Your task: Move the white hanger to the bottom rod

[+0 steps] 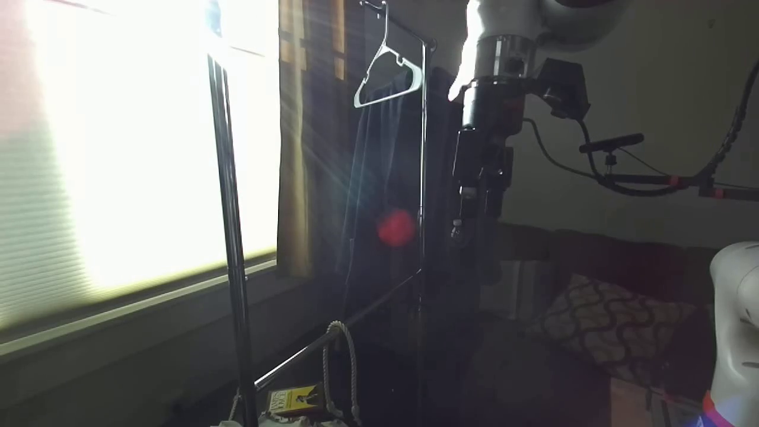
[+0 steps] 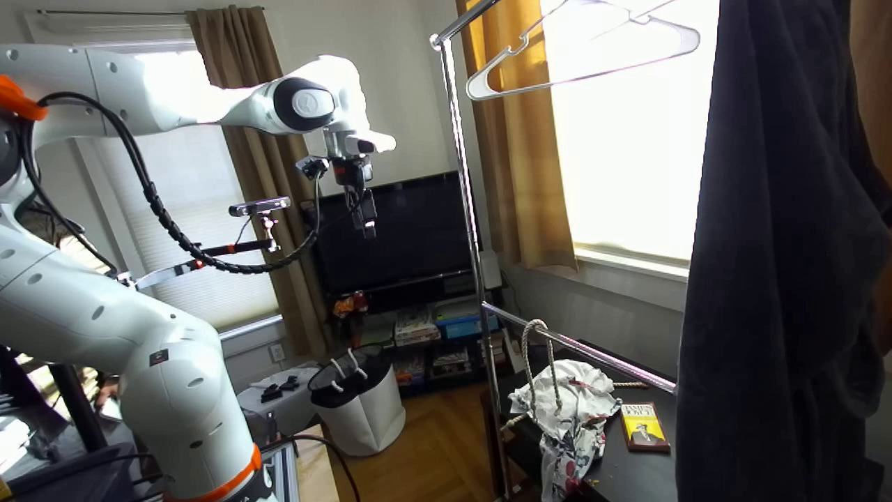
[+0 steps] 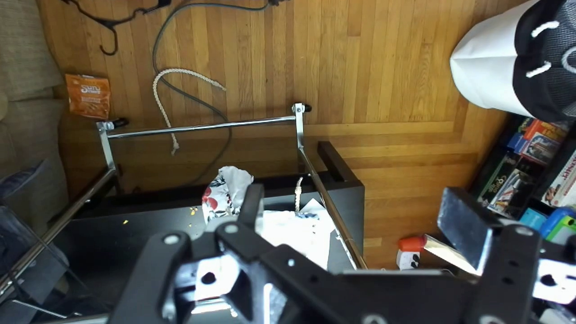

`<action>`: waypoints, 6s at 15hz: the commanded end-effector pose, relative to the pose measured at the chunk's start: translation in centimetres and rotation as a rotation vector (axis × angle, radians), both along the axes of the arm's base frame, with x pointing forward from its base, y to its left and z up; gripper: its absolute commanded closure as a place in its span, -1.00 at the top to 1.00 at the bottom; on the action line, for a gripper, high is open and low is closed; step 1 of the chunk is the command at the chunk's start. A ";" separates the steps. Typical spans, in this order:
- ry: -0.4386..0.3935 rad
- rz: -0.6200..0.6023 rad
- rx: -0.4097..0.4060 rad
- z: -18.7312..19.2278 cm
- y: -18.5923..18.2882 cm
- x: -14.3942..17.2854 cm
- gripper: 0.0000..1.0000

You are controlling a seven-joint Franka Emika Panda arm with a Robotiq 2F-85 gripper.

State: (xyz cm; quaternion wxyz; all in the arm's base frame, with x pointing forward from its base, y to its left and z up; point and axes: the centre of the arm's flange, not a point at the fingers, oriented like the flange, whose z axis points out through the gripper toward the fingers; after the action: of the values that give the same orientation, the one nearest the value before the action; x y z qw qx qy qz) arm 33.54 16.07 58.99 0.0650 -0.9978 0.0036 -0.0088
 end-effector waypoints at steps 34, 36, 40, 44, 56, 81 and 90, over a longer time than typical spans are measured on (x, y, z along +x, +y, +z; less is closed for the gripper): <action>-0.704 -0.448 -0.322 22.8 -13.6 15.3 0.90; -0.692 -0.453 -0.303 22.2 -13.6 16.1 0.41; -0.713 -0.502 -0.271 22.7 -14.3 17.0 -0.08; -0.756 -0.577 -0.262 23.3 -15.2 18.1 -0.70; -0.972 -0.657 -0.146 28.7 -15.2 13.4 -0.96; -0.403 -0.303 -0.235 13.1 -13.0 2.0 -0.96; -0.143 -0.108 -0.169 3.6 -10.3 4.5 -0.84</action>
State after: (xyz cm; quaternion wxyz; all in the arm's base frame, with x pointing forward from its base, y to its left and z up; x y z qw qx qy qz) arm 38.00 5.80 62.58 -0.0195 -0.9950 0.0513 -0.0830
